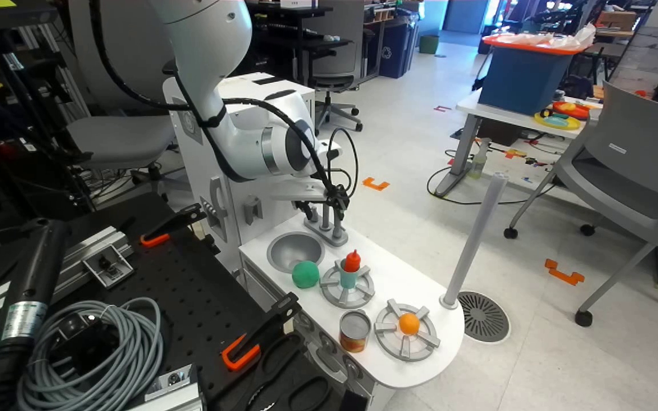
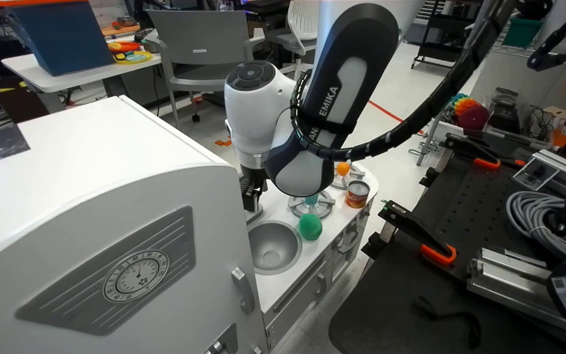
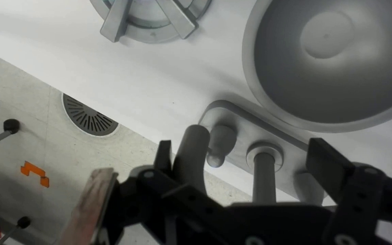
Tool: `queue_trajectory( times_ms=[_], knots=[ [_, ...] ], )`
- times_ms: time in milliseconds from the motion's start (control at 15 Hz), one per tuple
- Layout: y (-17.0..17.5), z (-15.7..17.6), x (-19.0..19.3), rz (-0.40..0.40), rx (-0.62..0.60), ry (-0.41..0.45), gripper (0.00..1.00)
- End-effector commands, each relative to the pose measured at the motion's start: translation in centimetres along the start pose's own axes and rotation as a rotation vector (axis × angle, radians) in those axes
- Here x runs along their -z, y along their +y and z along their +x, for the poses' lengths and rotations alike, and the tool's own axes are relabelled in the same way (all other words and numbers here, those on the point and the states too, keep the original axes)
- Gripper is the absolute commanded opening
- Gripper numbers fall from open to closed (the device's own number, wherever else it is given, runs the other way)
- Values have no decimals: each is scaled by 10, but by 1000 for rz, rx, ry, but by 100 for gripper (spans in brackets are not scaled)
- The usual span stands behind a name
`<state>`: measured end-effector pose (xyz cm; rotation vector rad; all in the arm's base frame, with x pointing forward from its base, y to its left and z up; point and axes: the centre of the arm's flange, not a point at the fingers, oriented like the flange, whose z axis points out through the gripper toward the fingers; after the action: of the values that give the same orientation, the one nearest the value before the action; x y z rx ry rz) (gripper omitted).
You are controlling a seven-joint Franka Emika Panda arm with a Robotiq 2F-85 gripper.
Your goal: Push the grey faucet to the center of the sink
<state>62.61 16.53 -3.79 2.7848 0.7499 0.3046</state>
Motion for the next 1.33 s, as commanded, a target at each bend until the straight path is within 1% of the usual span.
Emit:
queue_trajectory(
  times_ms=[0, 200, 267, 467, 667, 800, 1000, 1267],
  knots=[
    [-2, 5, -4, -2, 43, 31, 100],
    [-2, 8, -5, 2, 52, 24, 100],
    [-8, 6, -3, 18, 53, 19, 100],
    [-34, -2, 9, 92, 80, 8, 100],
    [-72, -14, 21, 189, 125, -6, 100],
    [-89, -19, 25, 229, 135, -17, 100],
    [-79, -23, 26, 223, 98, -32, 100],
    [-69, -38, 34, 246, -18, -90, 100]
  ],
)
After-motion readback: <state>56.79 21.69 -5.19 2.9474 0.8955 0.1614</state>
